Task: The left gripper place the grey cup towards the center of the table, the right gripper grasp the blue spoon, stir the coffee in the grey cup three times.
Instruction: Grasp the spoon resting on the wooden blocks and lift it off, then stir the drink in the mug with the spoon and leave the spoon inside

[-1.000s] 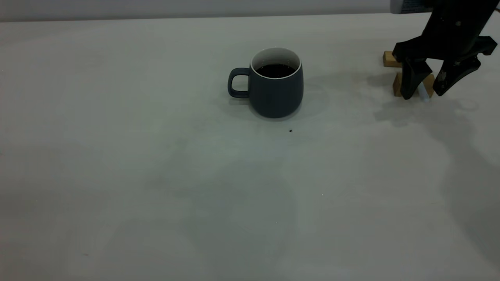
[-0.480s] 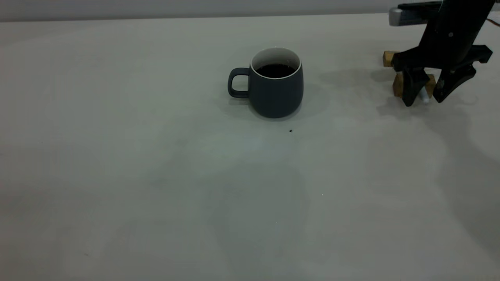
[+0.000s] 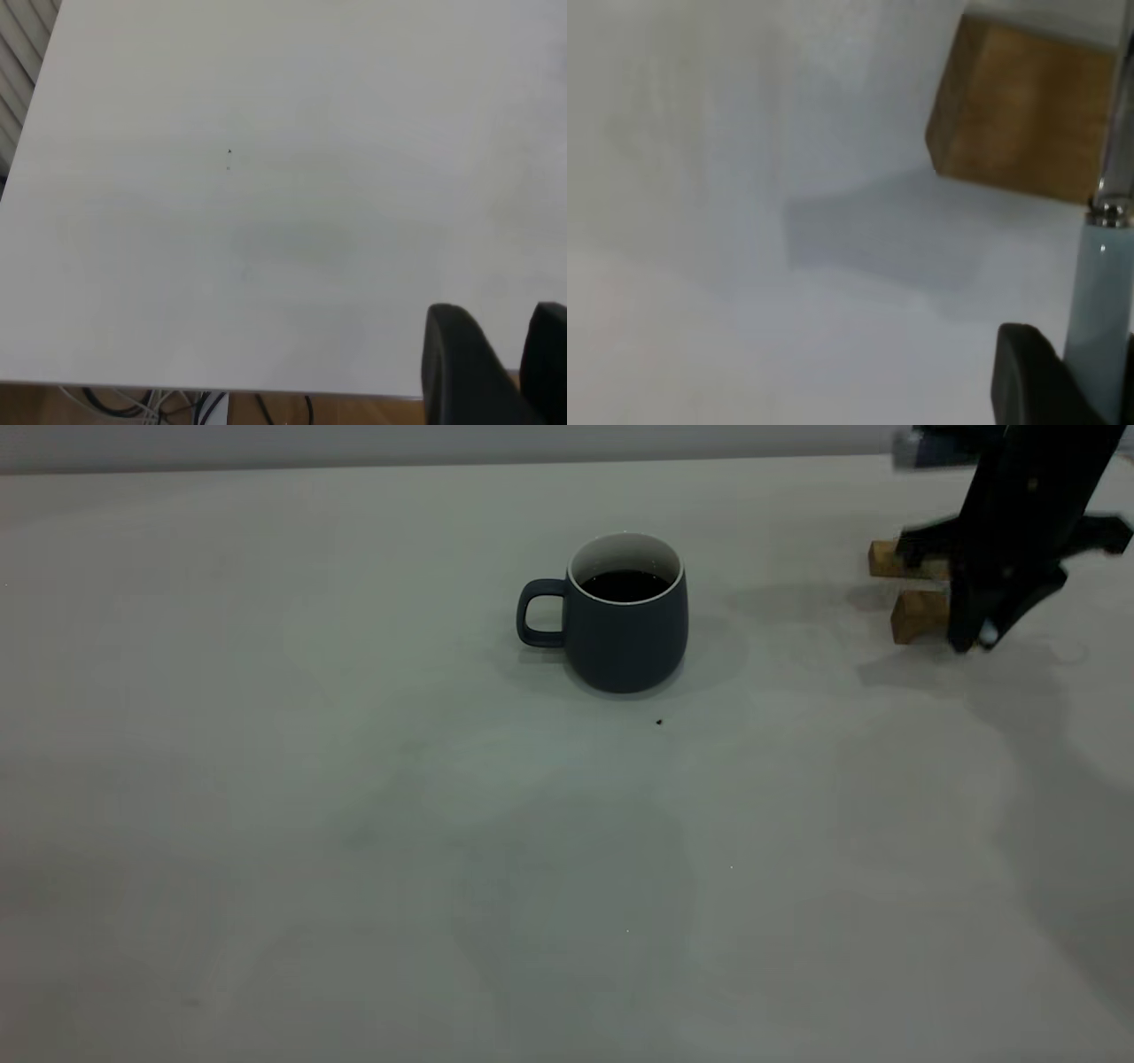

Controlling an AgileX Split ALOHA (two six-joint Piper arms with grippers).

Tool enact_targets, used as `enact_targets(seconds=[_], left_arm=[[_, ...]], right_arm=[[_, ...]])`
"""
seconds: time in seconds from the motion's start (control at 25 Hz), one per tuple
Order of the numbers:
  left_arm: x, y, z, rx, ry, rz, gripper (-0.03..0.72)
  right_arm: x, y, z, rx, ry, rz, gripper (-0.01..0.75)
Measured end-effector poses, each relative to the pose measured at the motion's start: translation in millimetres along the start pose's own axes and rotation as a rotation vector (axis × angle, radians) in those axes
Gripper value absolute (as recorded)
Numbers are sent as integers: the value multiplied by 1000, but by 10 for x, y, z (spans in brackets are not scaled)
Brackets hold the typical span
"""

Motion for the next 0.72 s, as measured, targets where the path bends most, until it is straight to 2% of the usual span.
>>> enact_targets(seconds=[0.08,0.2,0.48,0.6,0.72], left_arm=[[0,0,0,0,0,0,243],[0,0,0,0,0,0,243],[0,0,0,0,0,0,243],[0,0,0,0,0,0,243],[0,0,0,0,0,0,243]], right_arm=[[89,295,50,-23,-32,40,130],[372,823,98,-59,-113,169,130],[1296,1616,102,11,-345,693,130],[1577,1829,217,10,-429,858,130],[1830,1972,282,44,-531,961,130]])
Point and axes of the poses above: a point on each arm's last joint axis where the gripper is mounted, y pointing back along that axis away from the gripper, x along the wrist's bending axis when the last joint is at zero, z = x × y, the point moved 10 cm from there along -y, pointing out along that axis toward the gripper, and after that the axes turned 1 degree about -y, right-handed, at the moved point
